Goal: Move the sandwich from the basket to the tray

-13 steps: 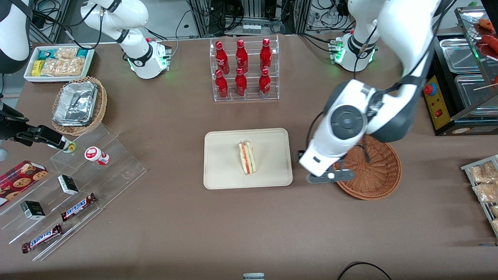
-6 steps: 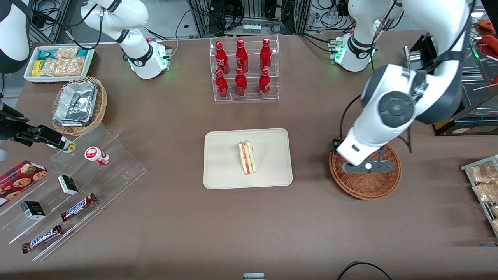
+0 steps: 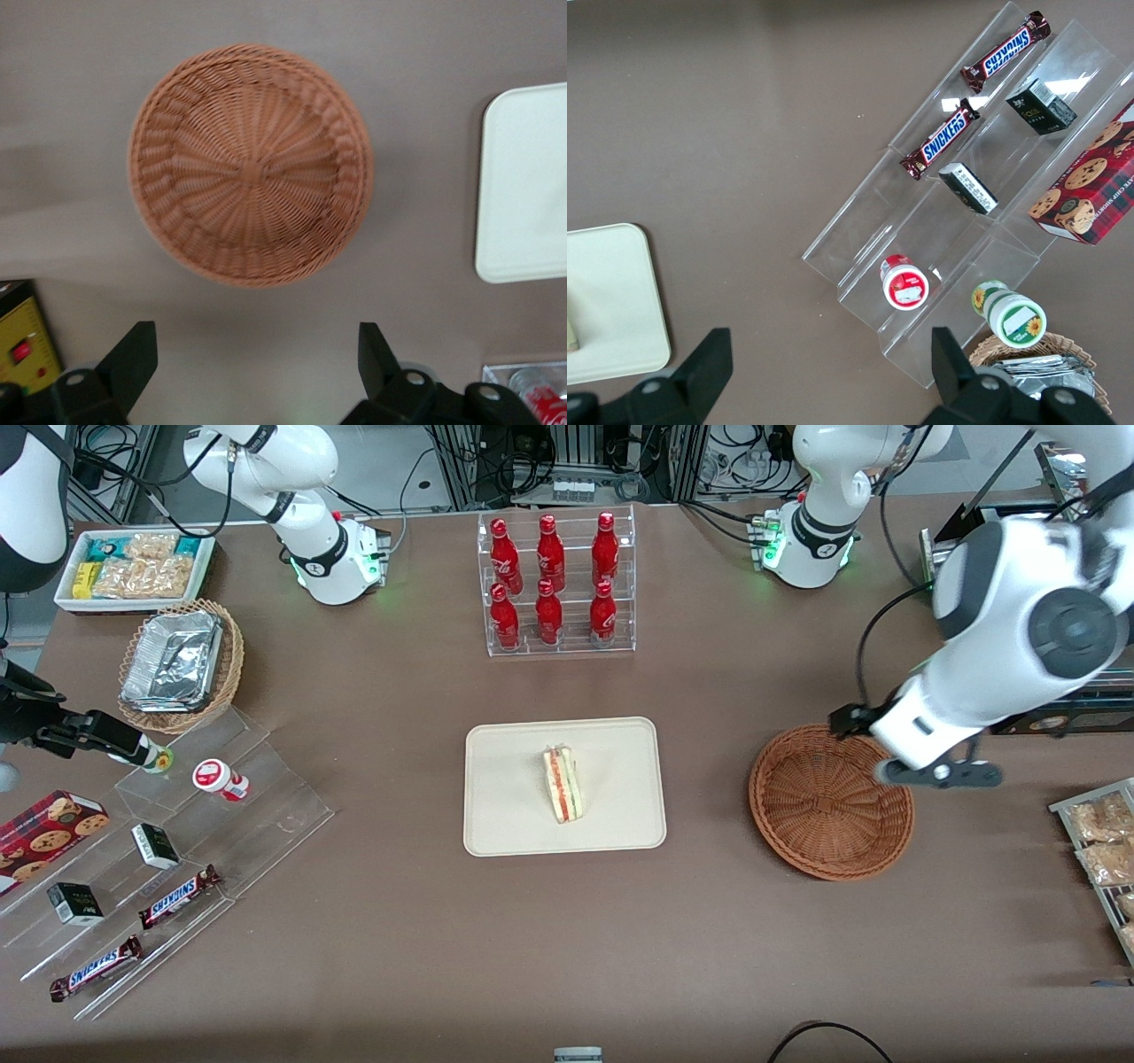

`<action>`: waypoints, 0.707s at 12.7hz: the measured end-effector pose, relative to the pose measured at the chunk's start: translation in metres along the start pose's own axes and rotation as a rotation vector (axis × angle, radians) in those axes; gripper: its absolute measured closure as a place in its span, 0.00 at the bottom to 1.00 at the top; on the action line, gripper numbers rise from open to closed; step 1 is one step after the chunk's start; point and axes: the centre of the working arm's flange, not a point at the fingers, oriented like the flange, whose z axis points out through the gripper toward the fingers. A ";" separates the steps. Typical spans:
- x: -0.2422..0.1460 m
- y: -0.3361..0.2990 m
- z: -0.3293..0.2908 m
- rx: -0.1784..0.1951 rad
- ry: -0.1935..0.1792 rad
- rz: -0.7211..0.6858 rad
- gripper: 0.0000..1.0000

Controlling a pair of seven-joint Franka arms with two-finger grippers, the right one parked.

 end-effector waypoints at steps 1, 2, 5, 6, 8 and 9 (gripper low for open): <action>-0.009 -0.011 -0.010 0.004 -0.005 -0.002 0.00; -0.017 -0.019 -0.019 0.007 -0.009 -0.007 0.00; -0.035 -0.034 -0.036 0.012 -0.020 -0.024 0.00; -0.041 -0.038 -0.040 0.013 -0.027 -0.031 0.00; -0.054 -0.043 -0.052 0.013 -0.034 -0.040 0.00; -0.061 -0.044 -0.059 0.013 -0.034 -0.043 0.00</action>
